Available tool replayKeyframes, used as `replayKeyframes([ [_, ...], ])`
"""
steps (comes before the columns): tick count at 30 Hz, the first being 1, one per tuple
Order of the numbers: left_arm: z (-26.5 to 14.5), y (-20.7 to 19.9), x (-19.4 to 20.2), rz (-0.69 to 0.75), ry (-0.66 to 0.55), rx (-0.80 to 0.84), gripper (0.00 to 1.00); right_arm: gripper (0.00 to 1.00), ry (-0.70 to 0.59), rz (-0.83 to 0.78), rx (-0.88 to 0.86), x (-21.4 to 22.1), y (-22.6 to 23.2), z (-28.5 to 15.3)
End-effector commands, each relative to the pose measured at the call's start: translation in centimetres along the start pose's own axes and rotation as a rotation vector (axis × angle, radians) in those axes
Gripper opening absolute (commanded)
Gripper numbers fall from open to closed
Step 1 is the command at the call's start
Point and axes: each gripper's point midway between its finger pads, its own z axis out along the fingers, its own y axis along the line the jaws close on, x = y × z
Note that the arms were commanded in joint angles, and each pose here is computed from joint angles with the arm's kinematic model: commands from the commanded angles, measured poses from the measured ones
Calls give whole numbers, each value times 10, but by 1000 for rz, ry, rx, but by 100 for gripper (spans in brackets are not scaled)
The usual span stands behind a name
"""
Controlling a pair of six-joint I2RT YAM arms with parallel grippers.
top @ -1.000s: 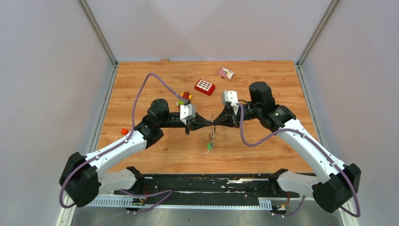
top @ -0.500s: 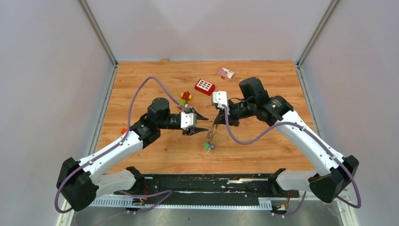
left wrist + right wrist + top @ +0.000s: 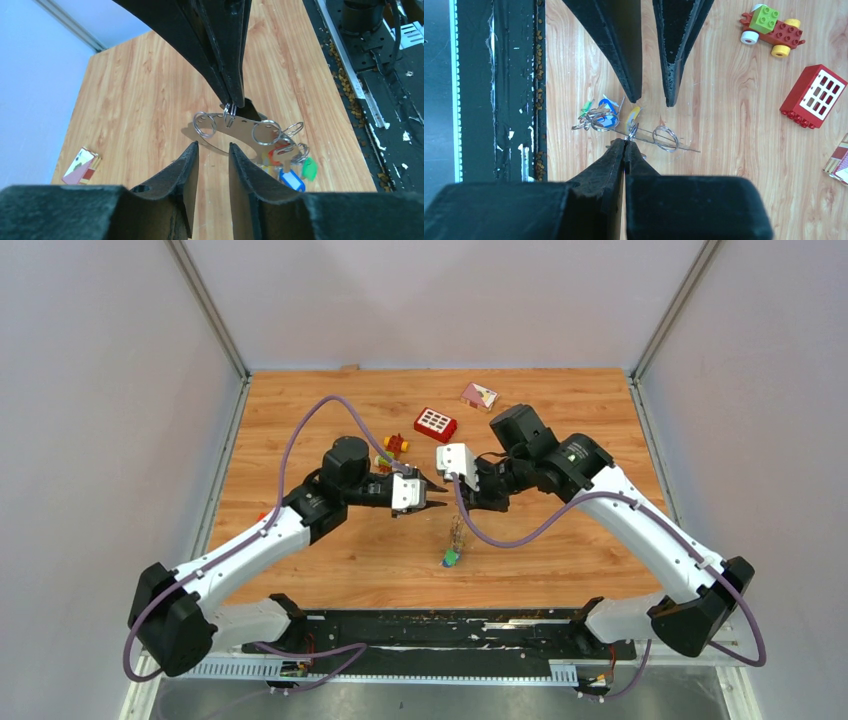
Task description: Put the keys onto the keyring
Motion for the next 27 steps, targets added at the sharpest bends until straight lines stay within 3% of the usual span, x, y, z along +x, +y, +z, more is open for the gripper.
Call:
replayKeyframes([
  [1,4,9,-16,40,-46,20,33,0,-26,-33,3,-15,-2,-9],
  [6,10,-7,-15,69,-100,109,32,0,-39,-29,-16,-20,-1,-8],
  [18,17,-1,-24,10,-173,80,37,0,-71,-20,-36,-20,3,-1],
  [27,17,-3,-22,2,-172,86,22,0,-78,-22,-28,-20,3,-2],
])
